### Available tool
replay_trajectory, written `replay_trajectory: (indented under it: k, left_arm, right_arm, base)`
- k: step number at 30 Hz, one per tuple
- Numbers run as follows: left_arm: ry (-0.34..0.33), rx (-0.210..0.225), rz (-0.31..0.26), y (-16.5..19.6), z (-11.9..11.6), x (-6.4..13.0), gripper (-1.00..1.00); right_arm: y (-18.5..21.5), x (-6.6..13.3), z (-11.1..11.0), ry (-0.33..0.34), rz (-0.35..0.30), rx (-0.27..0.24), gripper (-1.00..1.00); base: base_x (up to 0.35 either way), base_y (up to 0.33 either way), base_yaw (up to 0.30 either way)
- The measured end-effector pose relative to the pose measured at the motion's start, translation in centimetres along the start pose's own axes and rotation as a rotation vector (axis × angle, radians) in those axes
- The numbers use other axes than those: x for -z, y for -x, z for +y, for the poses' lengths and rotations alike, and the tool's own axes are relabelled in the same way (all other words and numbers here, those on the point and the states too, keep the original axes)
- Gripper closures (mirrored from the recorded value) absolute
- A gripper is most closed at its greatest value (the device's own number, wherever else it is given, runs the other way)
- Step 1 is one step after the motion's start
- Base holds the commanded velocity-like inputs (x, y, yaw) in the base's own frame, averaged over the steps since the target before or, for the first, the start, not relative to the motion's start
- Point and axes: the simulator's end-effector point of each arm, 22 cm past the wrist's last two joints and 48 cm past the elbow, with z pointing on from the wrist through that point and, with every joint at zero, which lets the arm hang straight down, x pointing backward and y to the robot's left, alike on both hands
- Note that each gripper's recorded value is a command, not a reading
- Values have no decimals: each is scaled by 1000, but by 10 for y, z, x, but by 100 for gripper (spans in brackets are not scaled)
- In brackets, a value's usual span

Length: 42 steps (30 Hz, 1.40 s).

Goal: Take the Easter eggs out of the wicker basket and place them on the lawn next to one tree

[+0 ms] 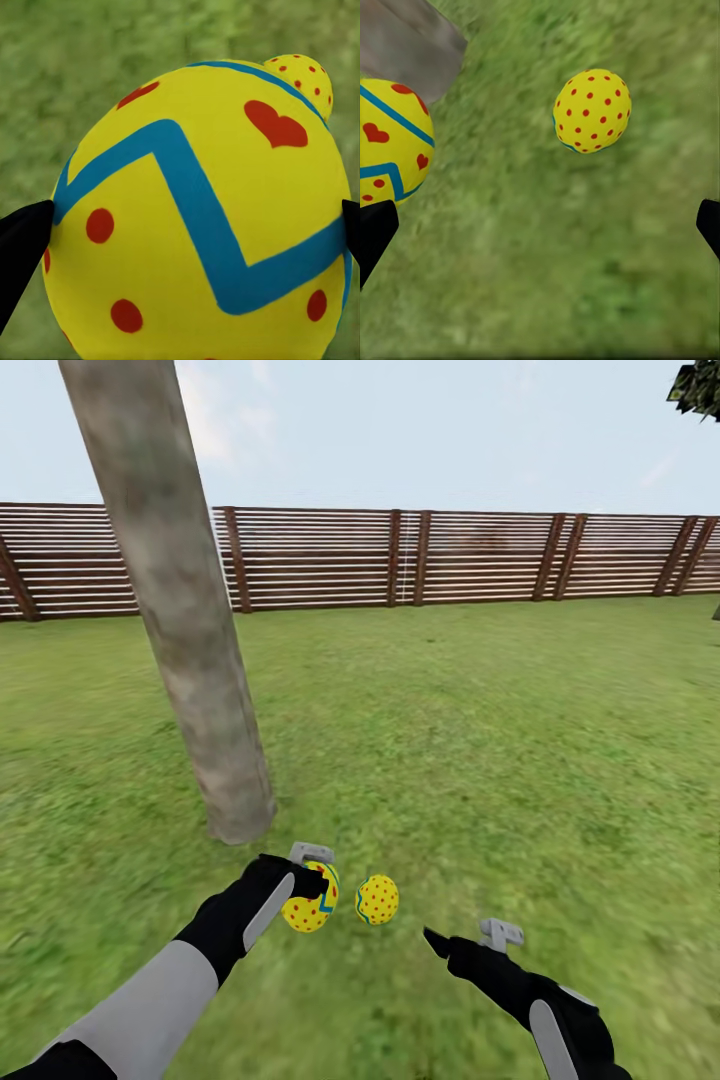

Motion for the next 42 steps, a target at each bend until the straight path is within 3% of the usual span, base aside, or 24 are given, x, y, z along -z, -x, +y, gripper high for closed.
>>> replay_trajectory:
  k: [15, 17, 20, 24, 36, 42]
  left_arm:
    - [-10, 7, 60, -27, -1, -28, 100]
    - [-12, 8, 68, -31, -2, -31, 100]
    - [-14, 10, 80, -36, -2, -37, 100]
    - [-17, 11, 96, -44, -2, -43, 100]
    - [-22, 15, 111, -51, -4, -50, 100]
    - [-22, 15, 111, -51, -4, -50, 100]
  right_arm:
    - [-20, -13, -13, -15, 44, -23, -100]
    - [-15, -13, -2, 46, 20, -17, -100]
    - [-7, -5, 22, 215, -2, 26, -100]
    - [-9, -1, 25, 278, 6, 43, -100]
    - [-16, -4, 19, 279, 22, 34, -100]
    - [-11, -2, 10, 262, 9, 22, -100]
  base:
    - [0, 0, 0]
    - [0, 0, 0]
    - [0, 0, 0]
    - [0, 0, 0]
    - [2, 0, 0]
    - [234, 0, 0]
